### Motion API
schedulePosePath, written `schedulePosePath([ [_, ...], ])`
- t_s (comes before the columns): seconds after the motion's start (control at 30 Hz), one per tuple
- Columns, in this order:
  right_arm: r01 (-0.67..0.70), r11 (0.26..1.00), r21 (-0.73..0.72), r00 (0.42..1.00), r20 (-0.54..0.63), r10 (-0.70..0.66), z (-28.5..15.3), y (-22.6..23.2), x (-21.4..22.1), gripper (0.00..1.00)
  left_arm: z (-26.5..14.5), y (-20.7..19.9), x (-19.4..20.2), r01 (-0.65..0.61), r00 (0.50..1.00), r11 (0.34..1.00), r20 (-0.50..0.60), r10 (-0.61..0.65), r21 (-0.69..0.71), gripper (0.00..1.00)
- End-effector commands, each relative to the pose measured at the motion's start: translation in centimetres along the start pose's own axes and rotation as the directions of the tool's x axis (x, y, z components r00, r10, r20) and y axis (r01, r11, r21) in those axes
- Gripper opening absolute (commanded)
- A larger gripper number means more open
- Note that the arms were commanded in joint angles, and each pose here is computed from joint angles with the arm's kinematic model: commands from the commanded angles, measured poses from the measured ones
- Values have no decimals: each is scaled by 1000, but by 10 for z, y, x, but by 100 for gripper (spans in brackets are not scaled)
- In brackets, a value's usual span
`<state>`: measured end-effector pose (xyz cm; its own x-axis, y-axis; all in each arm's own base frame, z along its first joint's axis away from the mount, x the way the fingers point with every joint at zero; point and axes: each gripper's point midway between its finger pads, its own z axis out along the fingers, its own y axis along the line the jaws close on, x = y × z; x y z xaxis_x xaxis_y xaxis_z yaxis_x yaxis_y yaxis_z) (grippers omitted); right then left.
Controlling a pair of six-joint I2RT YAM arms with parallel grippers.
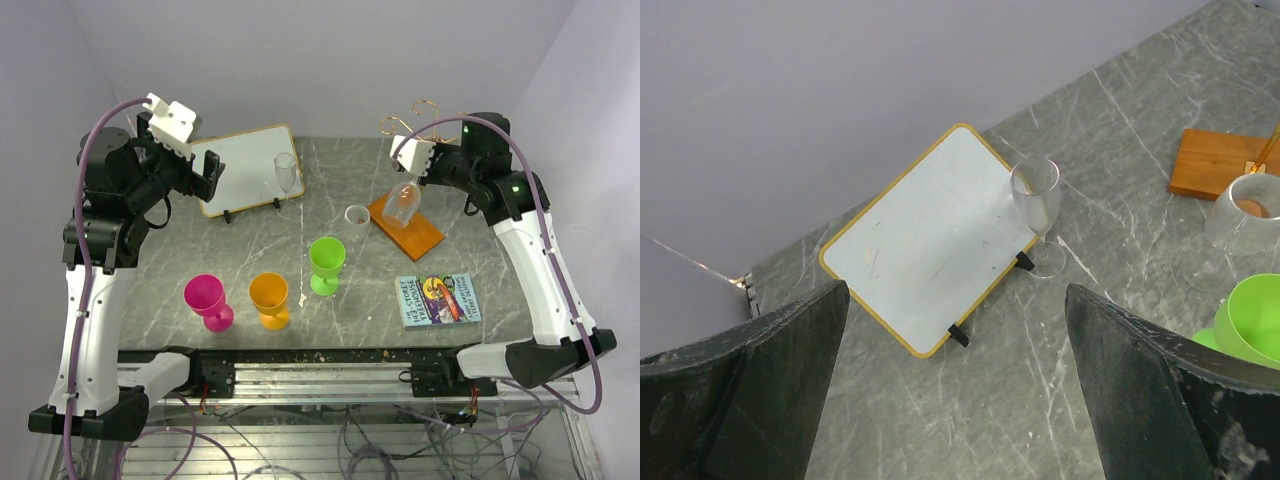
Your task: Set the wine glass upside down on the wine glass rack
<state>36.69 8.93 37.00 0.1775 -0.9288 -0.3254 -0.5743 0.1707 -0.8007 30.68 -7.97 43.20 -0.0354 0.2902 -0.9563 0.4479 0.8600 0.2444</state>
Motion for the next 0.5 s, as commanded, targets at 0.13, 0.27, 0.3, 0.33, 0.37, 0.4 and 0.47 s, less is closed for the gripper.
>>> schedulePosePath([
  [0.13,51,994,95,999,-10,-50,17,-26,-5,0,-7,-4,-9,-21,999,999,31,20,24,100],
  [0.27,58,994,91,998,12,-59,24,-29,-11,0,-8,-4,-9,-29,999,999,32,28,27,100],
  [0.3,61,994,88,998,21,-63,25,-29,-14,0,-8,-5,-9,-33,999,999,32,32,28,100],
  [0.33,66,994,82,997,28,-69,26,-28,-15,0,-8,-4,-9,-33,999,999,30,32,28,100],
  [0.37,75,995,73,996,35,-77,27,-27,-17,0,-9,-4,-10,-36,999,999,32,35,26,100],
  [0.4,86,994,66,995,39,-89,28,-26,-19,0,-9,-4,-9,-35,999,999,32,35,27,100],
  [0.47,105,993,53,993,40,-108,31,-23,-21,0,-9,-4,-9,-39,999,999,30,38,28,100],
])
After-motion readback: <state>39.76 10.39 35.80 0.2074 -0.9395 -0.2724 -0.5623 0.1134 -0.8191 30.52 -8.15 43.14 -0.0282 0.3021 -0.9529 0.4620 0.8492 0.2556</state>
